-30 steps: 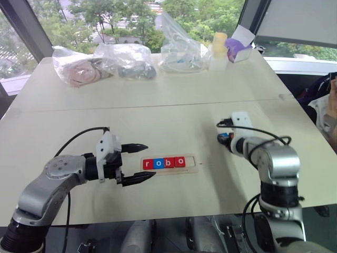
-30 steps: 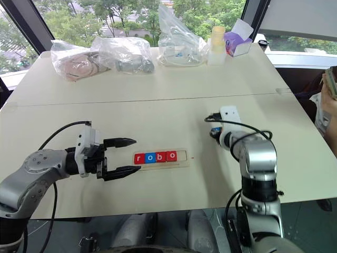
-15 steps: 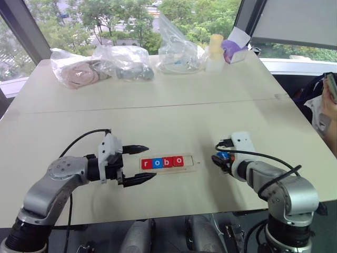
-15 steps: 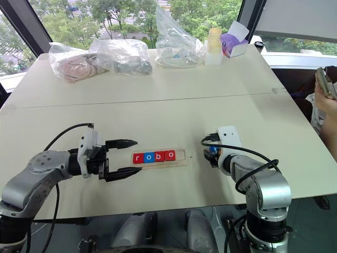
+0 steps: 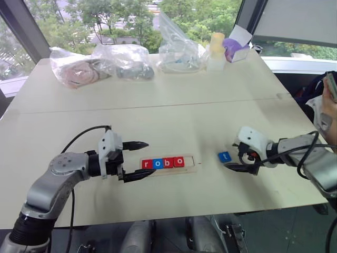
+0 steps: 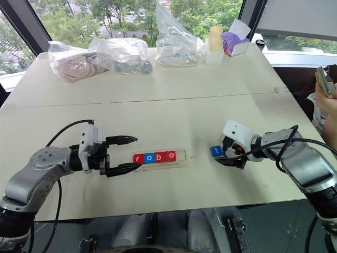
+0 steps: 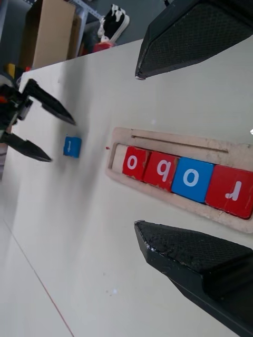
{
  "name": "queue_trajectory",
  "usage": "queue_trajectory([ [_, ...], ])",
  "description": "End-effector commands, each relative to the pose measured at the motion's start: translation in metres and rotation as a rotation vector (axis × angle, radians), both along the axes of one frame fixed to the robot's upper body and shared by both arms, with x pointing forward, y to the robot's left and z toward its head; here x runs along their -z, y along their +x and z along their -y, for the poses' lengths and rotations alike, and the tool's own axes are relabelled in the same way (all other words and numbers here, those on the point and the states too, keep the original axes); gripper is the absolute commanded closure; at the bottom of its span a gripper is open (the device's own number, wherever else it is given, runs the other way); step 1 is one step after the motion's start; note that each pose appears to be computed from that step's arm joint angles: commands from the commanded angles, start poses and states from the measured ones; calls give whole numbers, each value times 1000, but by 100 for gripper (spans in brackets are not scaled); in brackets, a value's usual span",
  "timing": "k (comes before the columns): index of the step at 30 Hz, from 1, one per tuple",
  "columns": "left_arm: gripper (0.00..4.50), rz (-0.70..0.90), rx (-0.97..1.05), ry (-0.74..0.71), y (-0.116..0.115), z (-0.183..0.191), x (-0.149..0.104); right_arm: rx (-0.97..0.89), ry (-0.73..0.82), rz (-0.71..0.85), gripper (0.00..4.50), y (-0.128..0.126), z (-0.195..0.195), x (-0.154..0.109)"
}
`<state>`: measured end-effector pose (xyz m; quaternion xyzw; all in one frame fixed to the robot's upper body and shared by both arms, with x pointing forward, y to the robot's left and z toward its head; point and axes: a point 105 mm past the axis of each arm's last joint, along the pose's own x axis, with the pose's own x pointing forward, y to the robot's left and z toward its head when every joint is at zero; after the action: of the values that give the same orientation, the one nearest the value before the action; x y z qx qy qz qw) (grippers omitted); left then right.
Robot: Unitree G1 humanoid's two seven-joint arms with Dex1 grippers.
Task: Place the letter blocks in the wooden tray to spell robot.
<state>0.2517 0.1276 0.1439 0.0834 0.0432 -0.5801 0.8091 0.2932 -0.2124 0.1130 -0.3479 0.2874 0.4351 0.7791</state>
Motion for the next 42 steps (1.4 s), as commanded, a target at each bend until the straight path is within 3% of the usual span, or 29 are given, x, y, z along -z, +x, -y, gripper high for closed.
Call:
queue_trajectory([
  [1, 0, 36, 7, 2, -1, 1, -7, -205, -2, 28, 3, 3, -4, -3],
  [9, 0, 30, 1, 11, -7, -3, -9, -285, -37, 31, 3, 17, 2, 8],
  [12, 0, 25, 5, 16, -9, -2, -8, -282, -34, 18, 93, 19, 2, 9],
  [17, 0, 24, 4, 14, -8, -1, -9, -289, -16, 4, 339, 19, -2, 9],
  [23, 0, 24, 7, 12, -8, 0, -10, -358, 108, 59, 339, 17, -45, -14],
  [29, 0, 24, 14, 12, -8, 2, -11, -412, 156, 34, 339, 8, -88, -18],
  [42, 0, 23, 0, 6, -10, 4, -11, -435, 129, 2, 339, 6, -109, -5],
])
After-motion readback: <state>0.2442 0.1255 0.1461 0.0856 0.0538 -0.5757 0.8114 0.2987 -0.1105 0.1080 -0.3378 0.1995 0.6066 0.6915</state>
